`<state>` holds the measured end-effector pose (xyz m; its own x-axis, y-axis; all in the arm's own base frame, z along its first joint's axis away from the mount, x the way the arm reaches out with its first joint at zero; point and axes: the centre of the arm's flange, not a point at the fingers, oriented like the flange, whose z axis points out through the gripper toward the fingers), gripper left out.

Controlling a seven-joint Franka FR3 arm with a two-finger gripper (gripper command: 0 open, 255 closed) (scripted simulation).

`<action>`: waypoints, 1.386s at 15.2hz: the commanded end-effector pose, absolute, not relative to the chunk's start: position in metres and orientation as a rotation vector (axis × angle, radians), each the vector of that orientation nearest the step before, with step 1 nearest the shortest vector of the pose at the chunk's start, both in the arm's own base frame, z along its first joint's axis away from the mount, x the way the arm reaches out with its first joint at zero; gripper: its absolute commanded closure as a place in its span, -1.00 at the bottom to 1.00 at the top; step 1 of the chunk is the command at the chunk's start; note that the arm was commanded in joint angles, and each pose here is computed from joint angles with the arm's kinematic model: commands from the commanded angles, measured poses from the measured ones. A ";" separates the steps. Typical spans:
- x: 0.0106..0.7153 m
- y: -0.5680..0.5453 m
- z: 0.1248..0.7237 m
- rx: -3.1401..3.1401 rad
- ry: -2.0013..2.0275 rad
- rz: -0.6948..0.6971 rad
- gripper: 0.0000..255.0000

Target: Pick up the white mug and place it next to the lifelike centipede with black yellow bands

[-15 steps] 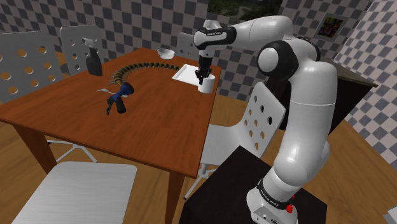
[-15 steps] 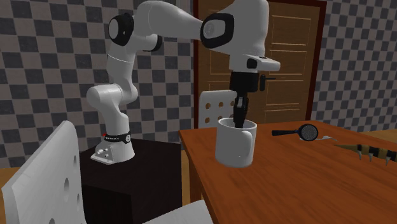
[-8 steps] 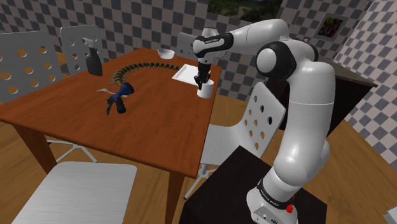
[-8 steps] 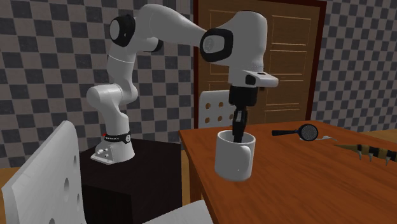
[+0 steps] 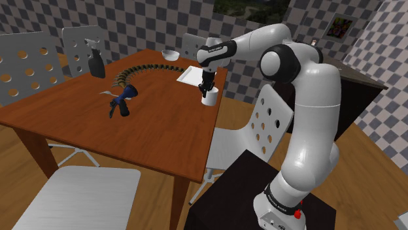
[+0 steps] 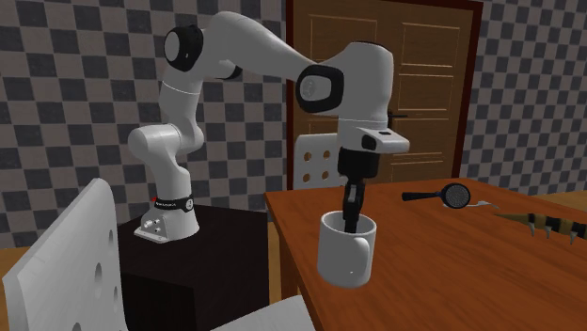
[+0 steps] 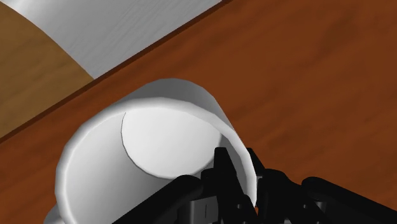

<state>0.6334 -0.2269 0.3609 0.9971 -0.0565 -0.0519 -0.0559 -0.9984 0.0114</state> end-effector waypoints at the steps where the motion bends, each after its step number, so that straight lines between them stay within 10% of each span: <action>1: 0.634 -0.227 0.359 3.129 -0.088 -0.080 1.00; 6: 0.634 -0.227 0.359 3.129 -0.088 -0.080 1.00; 7: 0.634 -0.227 0.359 3.129 -0.088 -0.080 -1.00; 21: 0.636 -0.226 0.409 3.129 -0.088 -0.080 -1.00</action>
